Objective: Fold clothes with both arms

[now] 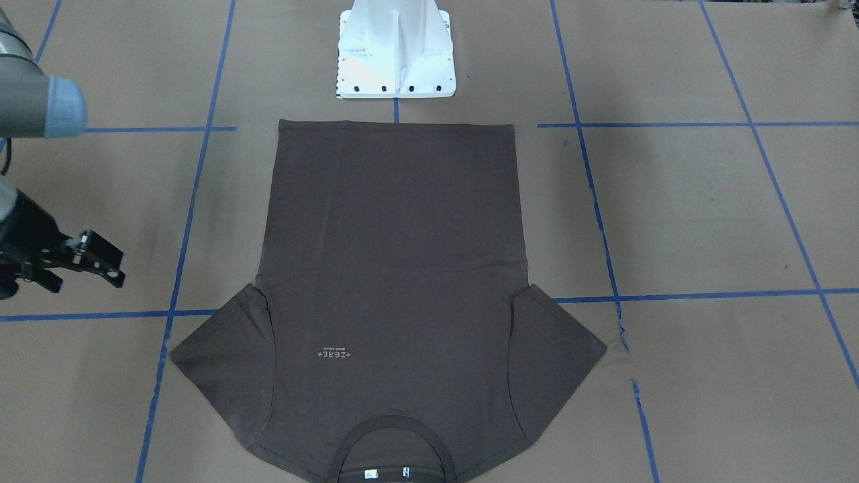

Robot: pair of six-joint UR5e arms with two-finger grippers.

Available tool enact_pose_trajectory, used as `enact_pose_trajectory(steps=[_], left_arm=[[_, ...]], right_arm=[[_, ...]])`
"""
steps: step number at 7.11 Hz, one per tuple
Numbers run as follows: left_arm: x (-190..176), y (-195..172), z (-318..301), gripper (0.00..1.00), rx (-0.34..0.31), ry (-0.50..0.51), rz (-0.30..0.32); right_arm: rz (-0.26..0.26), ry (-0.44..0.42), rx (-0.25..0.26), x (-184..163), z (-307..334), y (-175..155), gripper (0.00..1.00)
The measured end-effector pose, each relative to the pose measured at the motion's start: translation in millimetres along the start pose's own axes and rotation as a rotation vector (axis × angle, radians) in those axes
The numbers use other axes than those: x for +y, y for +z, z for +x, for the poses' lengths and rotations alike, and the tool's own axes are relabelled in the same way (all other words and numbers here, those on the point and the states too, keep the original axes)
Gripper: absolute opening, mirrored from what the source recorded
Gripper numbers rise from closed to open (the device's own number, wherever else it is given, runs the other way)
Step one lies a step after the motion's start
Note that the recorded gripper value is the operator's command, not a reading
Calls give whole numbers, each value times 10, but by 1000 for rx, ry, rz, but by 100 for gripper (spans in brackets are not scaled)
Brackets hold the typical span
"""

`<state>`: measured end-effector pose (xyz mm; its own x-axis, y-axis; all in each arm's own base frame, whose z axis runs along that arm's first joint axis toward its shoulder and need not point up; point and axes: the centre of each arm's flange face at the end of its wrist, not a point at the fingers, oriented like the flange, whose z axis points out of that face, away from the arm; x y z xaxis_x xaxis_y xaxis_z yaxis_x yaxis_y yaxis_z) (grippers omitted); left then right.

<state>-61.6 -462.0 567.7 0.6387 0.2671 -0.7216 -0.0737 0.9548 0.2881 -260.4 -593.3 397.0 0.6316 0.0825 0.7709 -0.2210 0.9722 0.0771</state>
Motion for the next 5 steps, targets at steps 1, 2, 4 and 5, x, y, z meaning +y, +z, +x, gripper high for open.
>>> enact_pose_trajectory(steps=[1,2,4,5], left_arm=[[-4,-1,4,100,1,1,1],[-7,1,8,100,3,2,2],[-13,2,23,100,14,7,5],[-18,-2,34,100,19,13,11]], right_arm=[[27,60,-18,-43,-159,241,89],[33,102,-26,-110,-247,473,86],[23,154,3,-279,-339,852,85],[22,155,24,-252,-366,1004,82]])
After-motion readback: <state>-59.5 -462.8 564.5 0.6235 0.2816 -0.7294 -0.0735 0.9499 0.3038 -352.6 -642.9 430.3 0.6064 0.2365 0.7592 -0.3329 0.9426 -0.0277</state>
